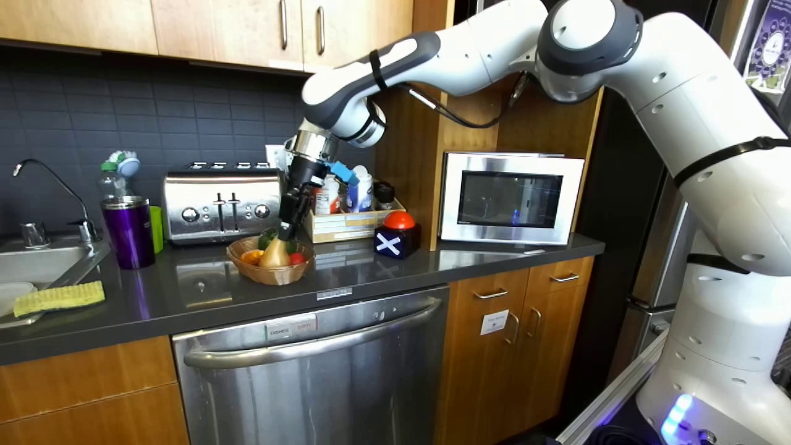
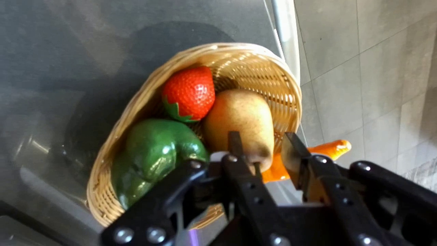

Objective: Remove the pear from the basket

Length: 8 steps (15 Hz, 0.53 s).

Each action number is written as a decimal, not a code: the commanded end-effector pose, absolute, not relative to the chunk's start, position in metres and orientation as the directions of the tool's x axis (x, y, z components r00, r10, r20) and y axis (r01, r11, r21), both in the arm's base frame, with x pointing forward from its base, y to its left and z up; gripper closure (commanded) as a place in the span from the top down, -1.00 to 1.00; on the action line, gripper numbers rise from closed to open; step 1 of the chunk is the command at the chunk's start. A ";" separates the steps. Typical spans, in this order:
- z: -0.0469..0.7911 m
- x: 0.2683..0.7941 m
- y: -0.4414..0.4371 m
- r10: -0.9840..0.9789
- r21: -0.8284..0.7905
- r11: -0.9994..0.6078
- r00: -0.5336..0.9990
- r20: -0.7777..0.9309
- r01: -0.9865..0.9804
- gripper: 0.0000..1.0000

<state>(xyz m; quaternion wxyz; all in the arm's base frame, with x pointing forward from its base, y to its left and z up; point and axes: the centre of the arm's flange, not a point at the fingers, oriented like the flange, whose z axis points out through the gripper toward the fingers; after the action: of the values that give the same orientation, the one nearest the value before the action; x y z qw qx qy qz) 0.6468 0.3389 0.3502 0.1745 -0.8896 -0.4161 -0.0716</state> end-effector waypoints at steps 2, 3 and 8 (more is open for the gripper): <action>0.355 0.656 0.337 0.715 -0.267 -0.578 0.636 0.289 0.771 -0.98; 0.356 0.656 0.337 0.714 -0.266 -0.579 0.637 0.291 0.771 -0.97; 0.354 0.658 0.336 0.711 -0.266 -0.583 0.641 0.290 0.768 -1.00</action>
<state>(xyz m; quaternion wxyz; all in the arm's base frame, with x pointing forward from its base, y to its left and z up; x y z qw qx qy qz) 0.6522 0.3354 0.3524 0.1754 -0.8905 -0.4129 -0.0759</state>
